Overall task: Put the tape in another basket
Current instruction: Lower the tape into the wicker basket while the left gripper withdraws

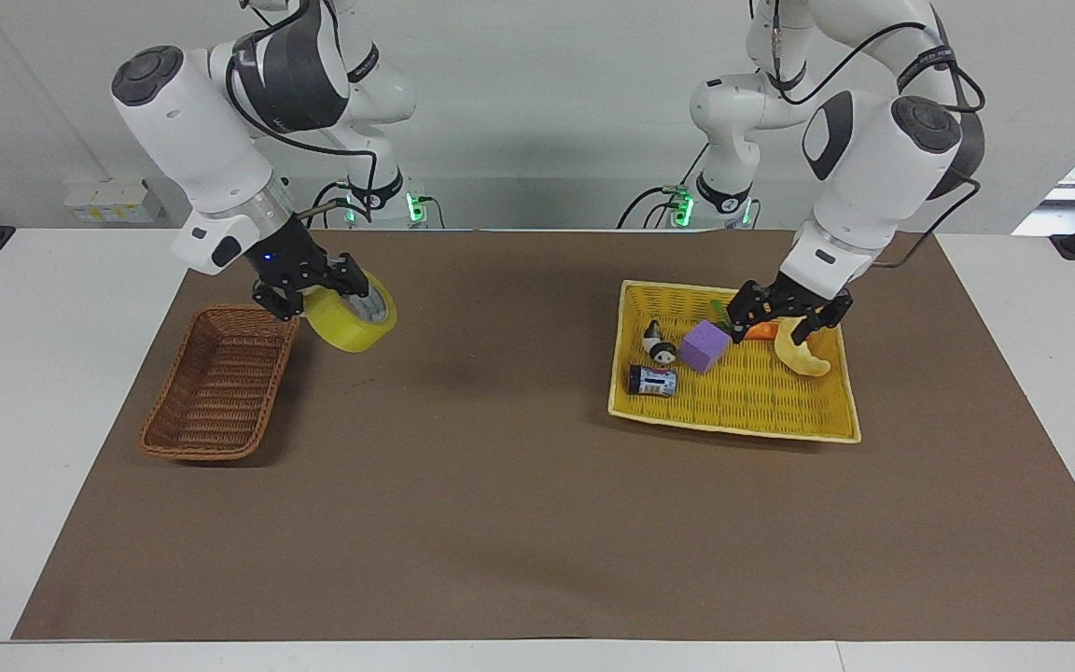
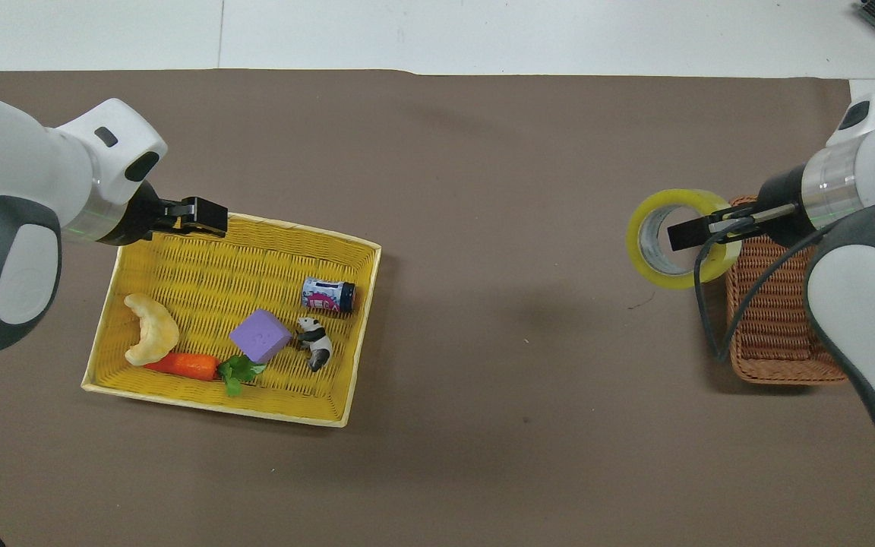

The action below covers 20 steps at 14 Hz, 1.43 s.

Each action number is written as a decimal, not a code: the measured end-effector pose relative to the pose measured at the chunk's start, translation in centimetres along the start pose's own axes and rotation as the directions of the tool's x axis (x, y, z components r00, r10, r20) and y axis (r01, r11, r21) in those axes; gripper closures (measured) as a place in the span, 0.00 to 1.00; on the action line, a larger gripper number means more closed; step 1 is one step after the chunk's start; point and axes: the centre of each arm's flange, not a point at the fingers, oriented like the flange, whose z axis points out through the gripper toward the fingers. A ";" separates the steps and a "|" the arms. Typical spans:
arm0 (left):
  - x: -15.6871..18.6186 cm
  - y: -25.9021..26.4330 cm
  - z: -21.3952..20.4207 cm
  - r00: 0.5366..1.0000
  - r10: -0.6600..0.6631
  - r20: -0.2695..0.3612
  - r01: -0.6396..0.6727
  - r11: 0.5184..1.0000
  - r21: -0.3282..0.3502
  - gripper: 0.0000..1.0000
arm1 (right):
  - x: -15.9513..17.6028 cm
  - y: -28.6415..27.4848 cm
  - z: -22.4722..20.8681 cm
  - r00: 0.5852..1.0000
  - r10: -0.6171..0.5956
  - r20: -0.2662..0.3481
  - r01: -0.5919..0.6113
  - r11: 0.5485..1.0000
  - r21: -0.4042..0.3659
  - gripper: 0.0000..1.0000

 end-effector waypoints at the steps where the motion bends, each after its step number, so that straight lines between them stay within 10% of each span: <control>1: -0.1 -1.3 -0.7 0.999 0.042 0.004 -0.042 0.999 0.023 0.00 | 0.0 0.0 0.0 1.000 0.000 0.000 0.000 1.000 0.000 1.00; 9: -3.1 -7.4 -8.5 0.982 0.104 0.157 -0.121 0.987 0.104 0.00 | -0.9 3.0 2.3 0.998 0.038 0.043 -0.038 0.999 -0.002 1.00; 20: -3.1 -7.2 -9.2 0.982 0.106 0.156 -0.123 0.987 0.107 0.00 | -5.6 24.6 10.0 0.999 0.041 0.027 -0.040 0.999 -0.020 1.00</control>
